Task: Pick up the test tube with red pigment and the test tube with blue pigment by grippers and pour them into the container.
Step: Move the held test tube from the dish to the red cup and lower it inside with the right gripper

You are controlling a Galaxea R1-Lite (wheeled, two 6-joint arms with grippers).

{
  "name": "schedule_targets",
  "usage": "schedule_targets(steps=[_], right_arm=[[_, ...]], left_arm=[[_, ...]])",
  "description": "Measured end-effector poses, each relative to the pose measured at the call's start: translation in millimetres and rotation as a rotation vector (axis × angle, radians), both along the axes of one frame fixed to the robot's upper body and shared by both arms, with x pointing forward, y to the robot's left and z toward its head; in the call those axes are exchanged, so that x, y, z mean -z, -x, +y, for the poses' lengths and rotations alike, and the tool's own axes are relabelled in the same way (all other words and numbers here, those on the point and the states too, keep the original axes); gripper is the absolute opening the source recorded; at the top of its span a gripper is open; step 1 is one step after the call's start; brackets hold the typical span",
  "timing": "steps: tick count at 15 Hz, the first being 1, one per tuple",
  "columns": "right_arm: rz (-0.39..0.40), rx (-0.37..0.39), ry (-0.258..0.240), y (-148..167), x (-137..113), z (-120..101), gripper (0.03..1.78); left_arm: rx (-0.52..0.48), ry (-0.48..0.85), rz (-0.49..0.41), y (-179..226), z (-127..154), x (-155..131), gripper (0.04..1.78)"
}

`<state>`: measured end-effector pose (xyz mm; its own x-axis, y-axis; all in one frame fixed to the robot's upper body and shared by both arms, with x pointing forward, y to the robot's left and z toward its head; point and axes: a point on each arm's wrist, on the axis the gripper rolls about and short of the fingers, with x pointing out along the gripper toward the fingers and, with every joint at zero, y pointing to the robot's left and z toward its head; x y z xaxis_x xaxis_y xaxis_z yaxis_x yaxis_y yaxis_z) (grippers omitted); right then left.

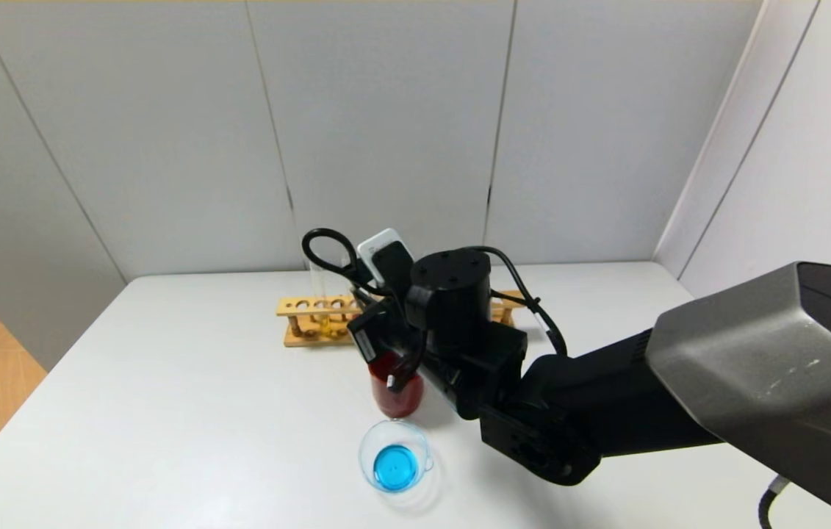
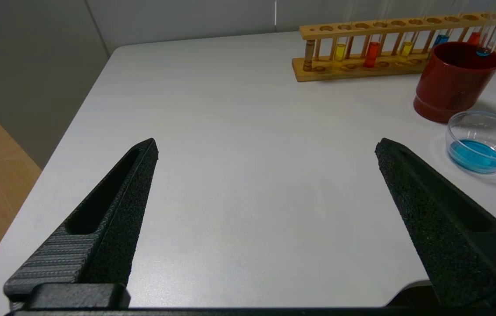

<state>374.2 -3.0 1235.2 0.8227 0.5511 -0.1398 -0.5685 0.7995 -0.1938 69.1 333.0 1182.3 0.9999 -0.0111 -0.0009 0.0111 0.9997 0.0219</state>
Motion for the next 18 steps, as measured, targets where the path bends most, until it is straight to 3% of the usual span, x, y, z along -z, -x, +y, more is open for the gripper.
schedule_targets(steps=[9,13,18], right_arm=[[0.060,-0.027,0.052,-22,40,0,0.39],[0.043,-0.040,0.030,-26,46,0,0.39],[0.062,-0.054,0.053,-27,59,0,0.39]], left_arm=[[0.000,0.000,0.000,0,0,0,1.75],[-0.001,0.000,0.000,0,0,0,1.75],[0.000,0.000,0.000,0,0,0,1.75]])
